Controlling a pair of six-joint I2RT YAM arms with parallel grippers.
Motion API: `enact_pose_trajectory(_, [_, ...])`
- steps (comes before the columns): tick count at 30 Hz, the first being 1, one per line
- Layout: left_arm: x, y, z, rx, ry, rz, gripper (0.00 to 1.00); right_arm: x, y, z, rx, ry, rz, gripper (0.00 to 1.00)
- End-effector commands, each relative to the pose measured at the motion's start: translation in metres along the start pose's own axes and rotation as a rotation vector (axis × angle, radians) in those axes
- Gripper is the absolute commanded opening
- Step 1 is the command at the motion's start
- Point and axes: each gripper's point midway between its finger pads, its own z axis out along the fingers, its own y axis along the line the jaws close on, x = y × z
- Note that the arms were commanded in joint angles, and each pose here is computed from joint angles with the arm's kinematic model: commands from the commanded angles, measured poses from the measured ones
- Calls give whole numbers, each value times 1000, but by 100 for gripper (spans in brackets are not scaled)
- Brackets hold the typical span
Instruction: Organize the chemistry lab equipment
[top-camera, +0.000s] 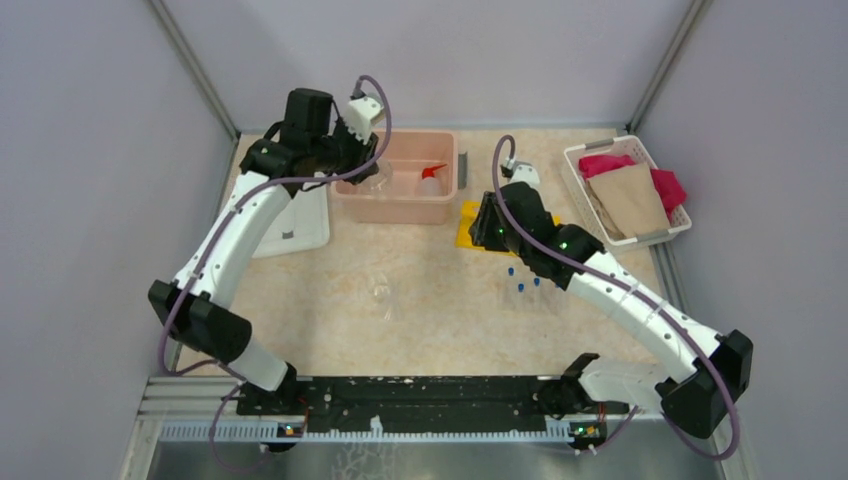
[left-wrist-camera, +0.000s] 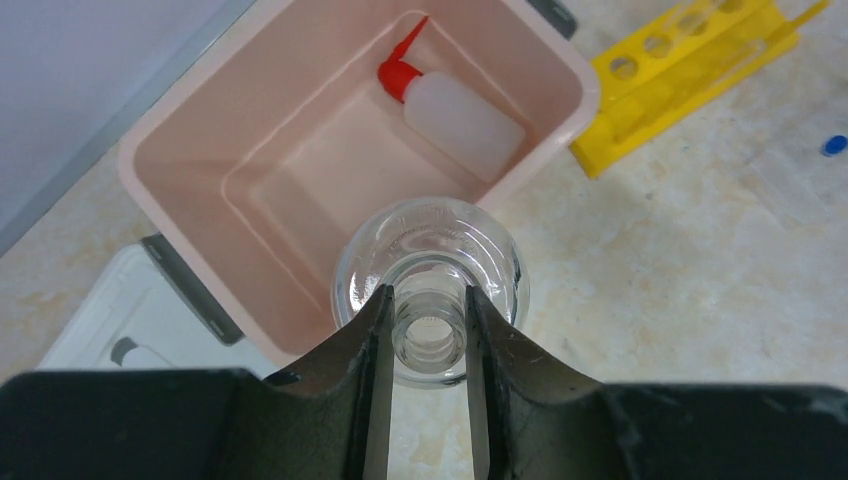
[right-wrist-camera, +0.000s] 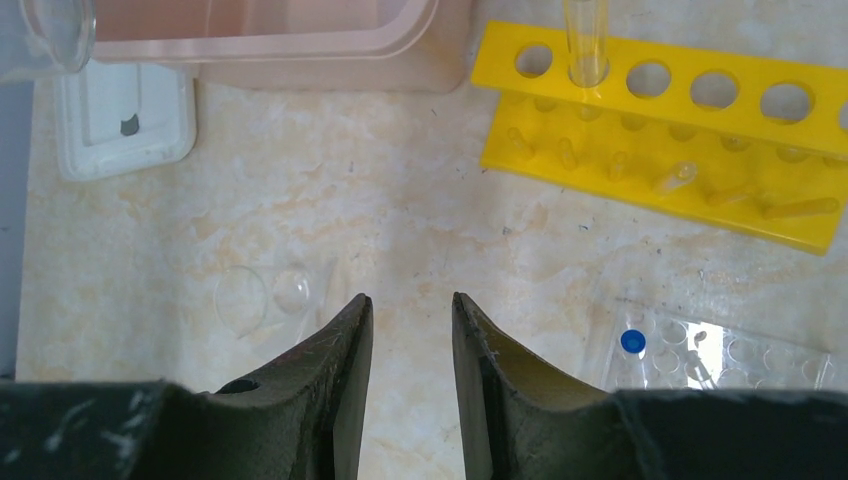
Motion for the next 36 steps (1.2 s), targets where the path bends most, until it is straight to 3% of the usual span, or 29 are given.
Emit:
enact_pose_trajectory(1, [7,43,40,-148,45,50,0,-11,5,-11,-34,-51,26,34])
enact_pose_trajectory(10, [32,103,102,-217,122,11,0,-8,3,-14,-34,-45,32,34])
enact_pose_trajectory(23, [61,152,149,-276,137,16,0,-1,8,-6,-50,-15,28,33])
enact_pose_trajectory(30, [82,159,174,-264,156,5,0,22,23,6,-76,46,-14,35])
enact_pose_trajectory(36, [88,161,182,-270,140,-14,0,59,63,20,-177,164,-91,42])
